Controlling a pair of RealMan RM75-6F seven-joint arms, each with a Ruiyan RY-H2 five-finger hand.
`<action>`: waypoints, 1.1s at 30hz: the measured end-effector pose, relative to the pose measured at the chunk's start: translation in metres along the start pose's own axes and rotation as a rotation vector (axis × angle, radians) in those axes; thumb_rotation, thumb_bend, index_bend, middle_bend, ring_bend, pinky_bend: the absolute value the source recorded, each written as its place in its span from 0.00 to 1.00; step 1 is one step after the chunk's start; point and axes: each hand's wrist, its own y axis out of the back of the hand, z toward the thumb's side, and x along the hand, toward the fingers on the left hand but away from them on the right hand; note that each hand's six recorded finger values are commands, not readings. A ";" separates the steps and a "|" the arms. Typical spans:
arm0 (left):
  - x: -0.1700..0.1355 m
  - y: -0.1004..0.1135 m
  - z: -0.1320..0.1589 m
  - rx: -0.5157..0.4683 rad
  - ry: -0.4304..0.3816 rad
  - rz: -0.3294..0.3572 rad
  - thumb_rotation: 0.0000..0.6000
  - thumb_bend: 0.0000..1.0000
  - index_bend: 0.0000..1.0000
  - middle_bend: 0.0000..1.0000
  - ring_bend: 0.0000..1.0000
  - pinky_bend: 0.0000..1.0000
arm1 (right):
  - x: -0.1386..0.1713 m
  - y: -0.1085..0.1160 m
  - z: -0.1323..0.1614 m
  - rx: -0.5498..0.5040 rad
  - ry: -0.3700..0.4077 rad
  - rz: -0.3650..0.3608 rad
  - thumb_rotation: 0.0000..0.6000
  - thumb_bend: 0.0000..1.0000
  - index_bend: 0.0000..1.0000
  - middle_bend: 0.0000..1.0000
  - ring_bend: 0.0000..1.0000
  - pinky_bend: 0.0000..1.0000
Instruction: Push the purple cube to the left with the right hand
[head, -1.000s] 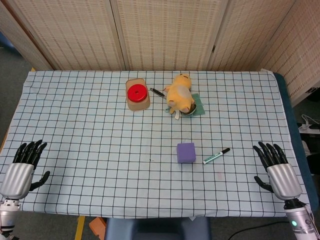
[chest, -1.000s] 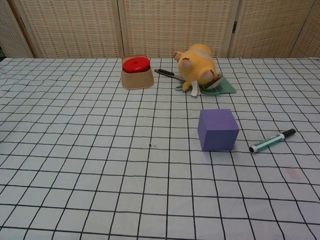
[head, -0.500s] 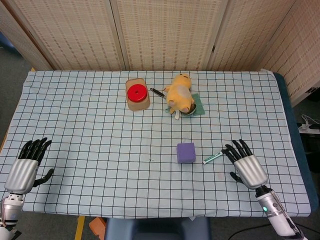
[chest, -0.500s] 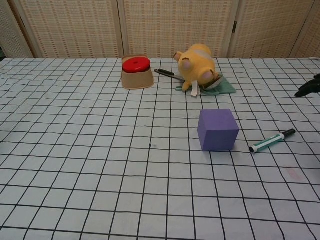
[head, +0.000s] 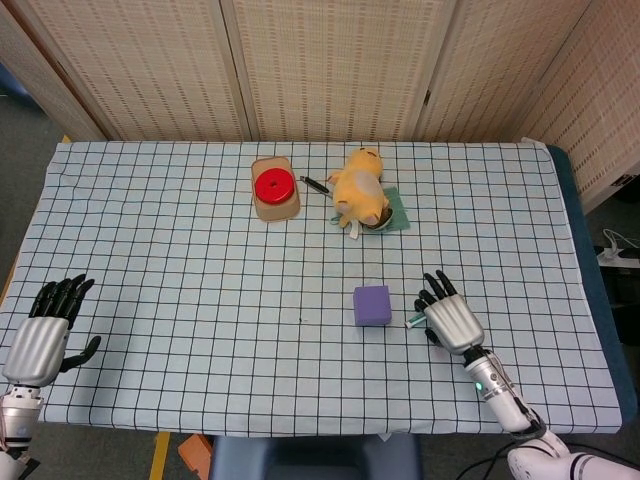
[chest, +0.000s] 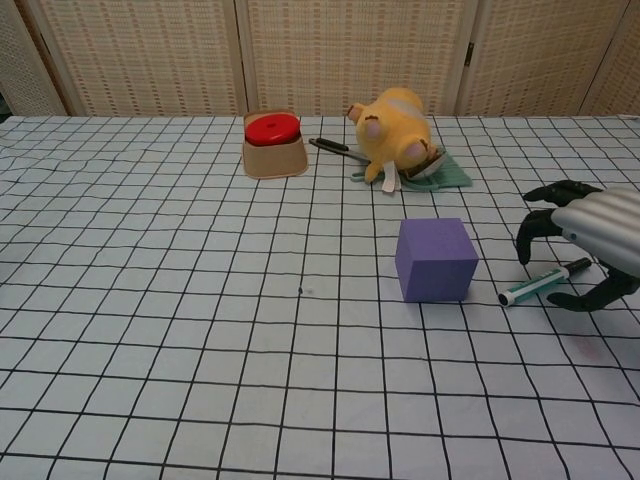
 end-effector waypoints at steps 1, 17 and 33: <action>0.000 0.000 0.000 0.001 0.001 -0.001 1.00 0.34 0.00 0.00 0.00 0.02 | -0.002 -0.002 0.001 0.003 0.001 0.003 1.00 0.20 0.44 0.32 0.05 0.01; 0.004 -0.003 -0.001 0.009 0.016 -0.012 1.00 0.36 0.00 0.00 0.00 0.02 | -0.021 -0.019 0.000 0.042 -0.019 0.049 1.00 0.21 0.49 0.35 0.08 0.02; 0.005 -0.004 -0.004 0.025 0.027 -0.012 1.00 0.37 0.00 0.00 0.00 0.02 | -0.019 -0.026 -0.005 0.063 -0.041 0.071 1.00 0.23 0.57 0.40 0.12 0.05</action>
